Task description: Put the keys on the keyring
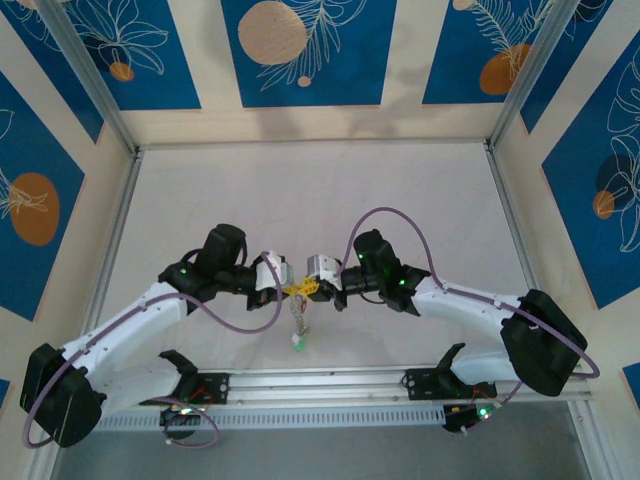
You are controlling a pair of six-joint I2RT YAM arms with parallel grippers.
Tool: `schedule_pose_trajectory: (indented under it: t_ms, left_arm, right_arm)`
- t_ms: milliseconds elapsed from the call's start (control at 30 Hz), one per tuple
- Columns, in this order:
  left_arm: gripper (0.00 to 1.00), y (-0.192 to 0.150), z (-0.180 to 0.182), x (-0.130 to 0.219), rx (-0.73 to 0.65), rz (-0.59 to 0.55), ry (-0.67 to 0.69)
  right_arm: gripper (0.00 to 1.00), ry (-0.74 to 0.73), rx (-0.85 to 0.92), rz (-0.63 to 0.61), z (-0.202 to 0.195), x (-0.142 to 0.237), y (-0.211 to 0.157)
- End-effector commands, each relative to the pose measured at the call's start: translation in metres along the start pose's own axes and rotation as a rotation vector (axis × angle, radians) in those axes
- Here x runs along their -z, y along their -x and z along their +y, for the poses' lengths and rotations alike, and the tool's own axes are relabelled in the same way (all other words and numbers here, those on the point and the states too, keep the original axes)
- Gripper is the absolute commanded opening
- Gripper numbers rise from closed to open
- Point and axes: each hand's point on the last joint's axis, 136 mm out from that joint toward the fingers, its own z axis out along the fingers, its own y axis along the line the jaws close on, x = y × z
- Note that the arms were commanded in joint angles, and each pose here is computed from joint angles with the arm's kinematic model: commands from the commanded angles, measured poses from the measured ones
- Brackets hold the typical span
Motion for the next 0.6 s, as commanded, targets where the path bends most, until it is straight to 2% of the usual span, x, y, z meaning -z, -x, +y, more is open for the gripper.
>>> schedule_pose_trajectory:
  t_ms: [0,133,200,300,567]
  left_arm:
    - [0.00,-0.005,-0.010,0.000,-0.025,0.046,-0.040]
    - [0.00,-0.001,-0.013,0.002,-0.032,0.033,-0.052]
    - [0.00,0.006,-0.018,0.004,-0.049,-0.009,-0.064]
    - [0.00,0.014,-0.020,0.007,-0.063,-0.056,-0.064]
    - [0.00,0.027,-0.020,0.012,-0.073,-0.125,-0.034]
  right_arm:
    - [0.00,-0.004,0.071,-0.102,-0.001,0.009,0.035]
    - [0.00,-0.012,0.060,-0.107,-0.003,0.010,0.031]
    - [0.14,-0.001,0.061,-0.108,-0.002,0.011,0.026]
    - [0.20,0.004,0.055,-0.104,-0.001,0.012,0.021]
    - [0.23,0.013,0.056,-0.090,0.002,0.013,0.015]
